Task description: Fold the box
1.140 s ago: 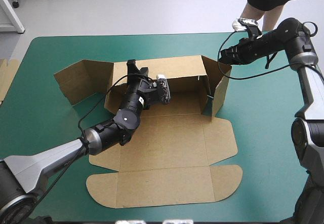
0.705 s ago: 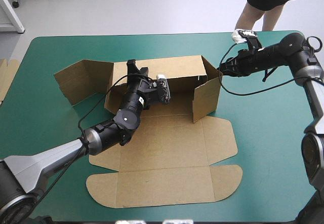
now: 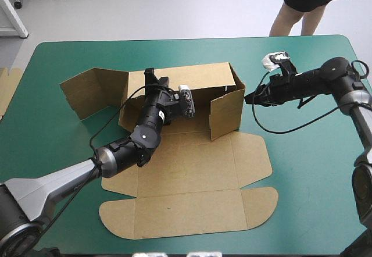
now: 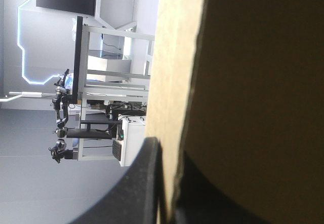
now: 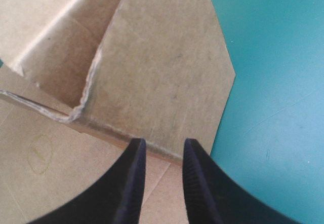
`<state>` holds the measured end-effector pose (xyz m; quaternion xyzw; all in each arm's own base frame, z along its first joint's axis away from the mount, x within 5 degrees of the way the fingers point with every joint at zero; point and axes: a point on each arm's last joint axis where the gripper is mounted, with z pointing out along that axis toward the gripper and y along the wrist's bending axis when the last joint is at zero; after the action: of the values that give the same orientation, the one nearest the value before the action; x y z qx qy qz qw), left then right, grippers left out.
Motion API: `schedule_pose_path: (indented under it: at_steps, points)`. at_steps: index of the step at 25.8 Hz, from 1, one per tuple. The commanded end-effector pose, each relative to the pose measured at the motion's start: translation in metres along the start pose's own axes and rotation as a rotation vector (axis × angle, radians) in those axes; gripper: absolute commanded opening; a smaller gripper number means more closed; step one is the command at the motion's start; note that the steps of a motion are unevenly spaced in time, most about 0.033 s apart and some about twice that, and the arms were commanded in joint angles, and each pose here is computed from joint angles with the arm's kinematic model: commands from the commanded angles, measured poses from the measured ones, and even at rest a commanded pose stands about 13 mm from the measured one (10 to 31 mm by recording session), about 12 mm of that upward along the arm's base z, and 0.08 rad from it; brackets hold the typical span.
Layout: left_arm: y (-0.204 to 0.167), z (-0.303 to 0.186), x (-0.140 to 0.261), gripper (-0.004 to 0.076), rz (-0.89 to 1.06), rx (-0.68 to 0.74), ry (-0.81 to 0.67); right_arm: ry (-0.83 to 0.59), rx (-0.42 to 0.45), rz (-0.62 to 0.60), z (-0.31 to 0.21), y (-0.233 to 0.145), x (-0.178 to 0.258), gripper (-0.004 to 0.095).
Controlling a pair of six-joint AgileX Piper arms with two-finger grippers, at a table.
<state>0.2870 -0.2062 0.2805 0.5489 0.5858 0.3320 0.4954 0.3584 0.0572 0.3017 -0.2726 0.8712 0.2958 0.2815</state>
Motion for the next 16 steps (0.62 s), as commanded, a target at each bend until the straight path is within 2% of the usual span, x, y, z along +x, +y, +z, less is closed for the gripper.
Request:
schedule_pose_path:
  at_steps: [1,5,10,16]
  points:
    - [0.014,-0.005,0.003,-0.001,-0.062,-0.046,0.016,-0.073,-0.035,-0.086,-0.019,0.022,-0.013,0.0258]
    - [0.014,-0.005,0.003,-0.001,-0.062,-0.046,0.016,-0.05,-0.072,-0.261,-0.003,0.041,-0.017,0.0345]
    - [0.014,-0.005,0.003,-0.001,-0.062,-0.046,0.016,-0.038,0.005,-0.288,0.006,0.044,-0.02,0.0408]
    - [0.014,-0.005,0.003,-0.001,-0.062,-0.046,0.016,-0.022,-0.018,-0.269,0.007,0.047,-0.019,0.0407]
